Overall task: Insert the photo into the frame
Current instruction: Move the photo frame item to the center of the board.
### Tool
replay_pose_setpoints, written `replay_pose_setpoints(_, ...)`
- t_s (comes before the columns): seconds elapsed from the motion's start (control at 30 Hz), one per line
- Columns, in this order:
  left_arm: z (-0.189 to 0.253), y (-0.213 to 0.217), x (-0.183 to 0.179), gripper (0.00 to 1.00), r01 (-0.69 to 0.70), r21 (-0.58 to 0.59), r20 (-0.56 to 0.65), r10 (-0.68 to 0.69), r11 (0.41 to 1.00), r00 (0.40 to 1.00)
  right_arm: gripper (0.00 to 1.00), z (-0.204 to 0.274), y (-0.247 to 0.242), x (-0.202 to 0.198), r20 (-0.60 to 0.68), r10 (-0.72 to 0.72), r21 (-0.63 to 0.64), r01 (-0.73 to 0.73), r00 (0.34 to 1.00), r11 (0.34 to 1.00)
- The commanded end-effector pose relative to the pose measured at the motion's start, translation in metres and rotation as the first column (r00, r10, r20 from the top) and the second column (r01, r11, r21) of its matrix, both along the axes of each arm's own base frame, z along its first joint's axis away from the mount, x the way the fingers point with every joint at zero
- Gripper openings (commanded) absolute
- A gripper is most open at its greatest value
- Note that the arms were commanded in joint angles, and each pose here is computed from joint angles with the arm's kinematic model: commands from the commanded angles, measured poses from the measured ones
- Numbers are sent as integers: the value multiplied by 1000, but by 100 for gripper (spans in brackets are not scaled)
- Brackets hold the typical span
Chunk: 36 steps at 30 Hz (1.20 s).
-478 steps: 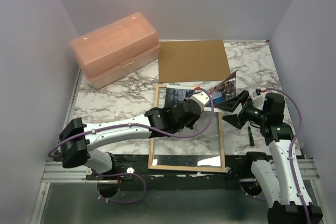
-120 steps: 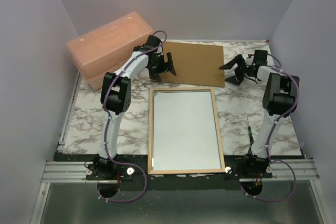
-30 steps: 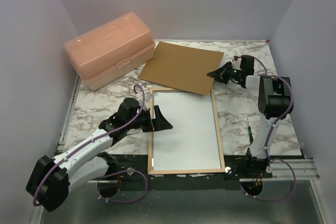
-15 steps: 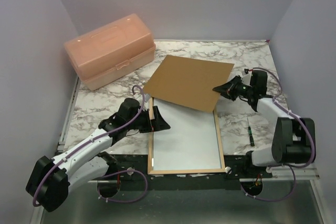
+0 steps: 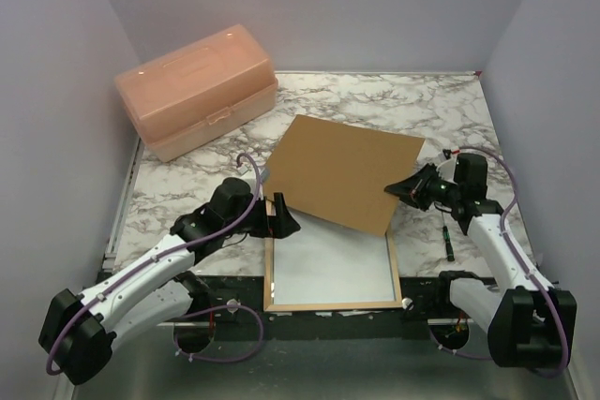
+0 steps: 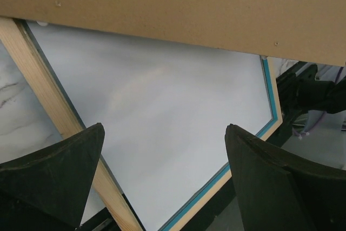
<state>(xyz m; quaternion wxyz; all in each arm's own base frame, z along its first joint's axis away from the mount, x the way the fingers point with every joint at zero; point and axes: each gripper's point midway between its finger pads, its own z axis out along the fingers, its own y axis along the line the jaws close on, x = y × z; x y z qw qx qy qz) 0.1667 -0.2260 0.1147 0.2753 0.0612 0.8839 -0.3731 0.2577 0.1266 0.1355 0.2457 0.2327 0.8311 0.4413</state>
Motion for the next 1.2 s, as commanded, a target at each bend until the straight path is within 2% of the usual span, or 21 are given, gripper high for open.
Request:
replay_pose_setpoints(0.0,19,15,11,96,-6,111,171,-13,994,985,11,-15,-7,-24,-78,13,-89,-20,997,996)
replay_pose_setpoints(0.13,34,12,7,96,46,143,287,-86,989,954,11,-11,-4,-29,-77,22,-64,-27,997,998)
replay_pose_setpoints(0.23,45,6,2,97,78,129,332,-117,989,936,12,-12,-4,-30,-80,22,-66,-28,997,997)
replay_pose_setpoints(0.47,42,7,4,97,39,127,309,-77,991,948,14,-33,-4,-63,-154,31,-75,-43,988,996)
replay_pose_setpoints(0.67,33,2,6,97,25,113,282,-56,993,958,65,-48,-15,-96,-212,-39,-151,7,976,989)
replay_pose_setpoints(0.77,32,2,10,97,2,111,275,-33,994,961,82,-50,-21,-105,-221,-80,-183,39,972,982)
replay_pose_setpoints(0.83,29,1,10,97,-4,115,256,-26,993,966,90,-49,-24,-106,-216,-100,-204,56,971,977)
replay_pose_setpoints(0.9,26,2,14,97,-37,126,231,7,991,973,93,-48,-28,-104,-203,-110,-227,62,973,972)
replay_pose_setpoints(1.17,12,-21,1,97,-4,61,46,1,998,999,96,-37,-37,-73,-141,-84,-296,39,986,954)
